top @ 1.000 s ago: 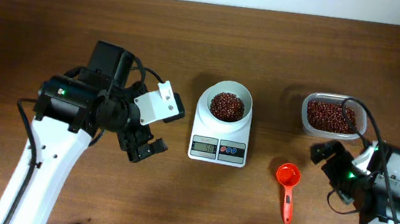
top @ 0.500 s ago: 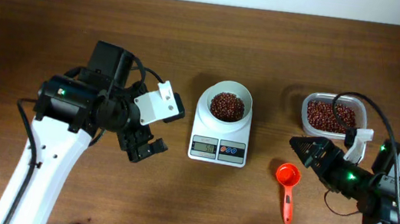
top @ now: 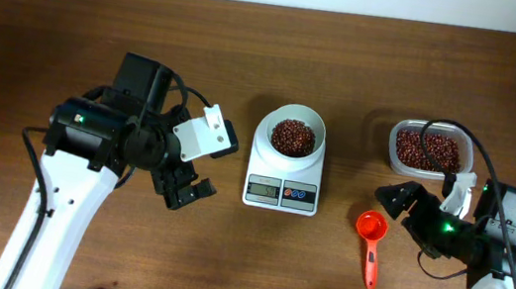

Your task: Scoop and weigh 50g on scale

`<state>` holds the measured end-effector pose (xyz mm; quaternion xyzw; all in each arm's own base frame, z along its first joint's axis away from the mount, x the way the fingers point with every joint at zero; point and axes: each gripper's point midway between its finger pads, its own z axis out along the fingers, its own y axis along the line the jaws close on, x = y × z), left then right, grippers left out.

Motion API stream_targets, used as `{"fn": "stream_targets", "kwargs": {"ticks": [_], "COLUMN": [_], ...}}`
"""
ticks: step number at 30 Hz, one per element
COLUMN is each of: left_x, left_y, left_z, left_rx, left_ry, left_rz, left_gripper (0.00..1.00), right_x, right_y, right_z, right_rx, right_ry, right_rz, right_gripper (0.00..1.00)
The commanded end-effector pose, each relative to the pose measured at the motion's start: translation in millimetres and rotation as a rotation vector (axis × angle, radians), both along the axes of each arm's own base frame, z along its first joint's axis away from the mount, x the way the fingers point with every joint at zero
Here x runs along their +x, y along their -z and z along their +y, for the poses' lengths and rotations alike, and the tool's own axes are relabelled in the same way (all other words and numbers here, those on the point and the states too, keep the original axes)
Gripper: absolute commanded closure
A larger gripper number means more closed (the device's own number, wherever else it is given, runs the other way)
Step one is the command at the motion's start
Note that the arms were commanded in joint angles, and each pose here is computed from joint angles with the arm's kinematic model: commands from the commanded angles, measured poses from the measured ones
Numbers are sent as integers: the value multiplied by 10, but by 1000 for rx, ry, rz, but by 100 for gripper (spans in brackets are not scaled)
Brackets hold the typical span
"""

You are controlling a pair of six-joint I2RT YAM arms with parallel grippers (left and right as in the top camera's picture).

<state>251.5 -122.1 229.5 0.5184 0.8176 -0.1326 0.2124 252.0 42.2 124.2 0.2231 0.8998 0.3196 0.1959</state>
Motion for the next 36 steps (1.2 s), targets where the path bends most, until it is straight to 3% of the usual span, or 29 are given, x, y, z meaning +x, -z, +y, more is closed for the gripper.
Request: {"fn": "stream_targets", "kwargs": {"ticks": [1,6,13,18,31,36], "left_x": [-22,-24,-24,-24,-24,-24], "left_y": [-14,-15,-15,-15,-15,-15], "left_z": [8,8,8,8,8,8], "left_rx": [-1,-2,-1,-2,-2,-1], "left_ry": [11,12,11,12,11,11], "left_rz": [-12,-12,-12,-12,-12,-12], "left_gripper": [1,1,1,1,1,1], "right_x": [15,-90,-520,-640,-359,-322], "right_y": [-42,-254,-587,-866,-892,-805], "right_z": [4,17,-128,-296,-300,-365], "right_rx": [-126,-339,-478,-532,-518,-524], "right_ry": [-38,-57,6,123,226,253], "right_rz": [-46,-168,-320,-508,-892,-896], "right_gripper": [1,1,1,1,1,1]}}
